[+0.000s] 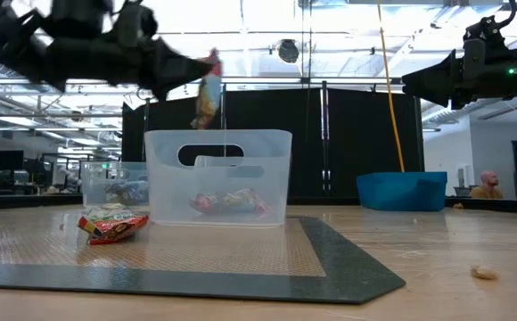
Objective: Pick and place Granola Bars by type
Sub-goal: Put the red granola bar into the bottom transparent bin
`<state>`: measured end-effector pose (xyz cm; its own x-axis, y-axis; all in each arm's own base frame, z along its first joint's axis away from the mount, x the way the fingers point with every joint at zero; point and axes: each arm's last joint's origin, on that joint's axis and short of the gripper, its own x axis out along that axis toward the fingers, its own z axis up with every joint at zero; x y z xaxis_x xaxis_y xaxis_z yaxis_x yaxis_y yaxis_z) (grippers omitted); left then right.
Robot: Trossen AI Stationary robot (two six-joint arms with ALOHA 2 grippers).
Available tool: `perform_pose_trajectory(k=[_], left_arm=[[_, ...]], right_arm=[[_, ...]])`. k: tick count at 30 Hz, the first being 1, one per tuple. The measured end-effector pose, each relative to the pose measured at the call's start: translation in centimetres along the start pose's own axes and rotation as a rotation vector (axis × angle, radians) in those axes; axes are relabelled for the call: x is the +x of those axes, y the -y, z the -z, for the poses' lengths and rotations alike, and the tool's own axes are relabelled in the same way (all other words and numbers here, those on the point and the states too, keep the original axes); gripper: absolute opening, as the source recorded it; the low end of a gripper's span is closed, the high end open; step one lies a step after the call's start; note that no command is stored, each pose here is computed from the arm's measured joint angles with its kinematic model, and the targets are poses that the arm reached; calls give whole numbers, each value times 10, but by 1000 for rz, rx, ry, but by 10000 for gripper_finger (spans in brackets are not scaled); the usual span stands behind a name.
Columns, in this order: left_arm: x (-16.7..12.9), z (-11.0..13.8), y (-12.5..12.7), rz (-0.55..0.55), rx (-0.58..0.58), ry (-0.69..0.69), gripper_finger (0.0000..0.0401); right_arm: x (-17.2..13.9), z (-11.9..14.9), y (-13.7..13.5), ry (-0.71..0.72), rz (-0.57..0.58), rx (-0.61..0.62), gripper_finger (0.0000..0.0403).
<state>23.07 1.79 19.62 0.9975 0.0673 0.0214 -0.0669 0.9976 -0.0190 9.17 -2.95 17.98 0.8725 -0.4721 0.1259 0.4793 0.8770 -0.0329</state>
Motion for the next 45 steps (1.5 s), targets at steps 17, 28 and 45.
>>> perform_pose_trajectory(k=[17, 28, 45], left_arm=[[-84, 13, -7, -121, -13, 214, 0], [-102, 19, -16, -226, -60, 63, 0], [-112, 52, -26, -403, -307, -237, 0]], right_arm=[[0, 0, 0, 0, 0, 0, 251], [0, 0, 0, 1, 0, 0, 251], [0, 0, 0, 0, -1, 0, 251]])
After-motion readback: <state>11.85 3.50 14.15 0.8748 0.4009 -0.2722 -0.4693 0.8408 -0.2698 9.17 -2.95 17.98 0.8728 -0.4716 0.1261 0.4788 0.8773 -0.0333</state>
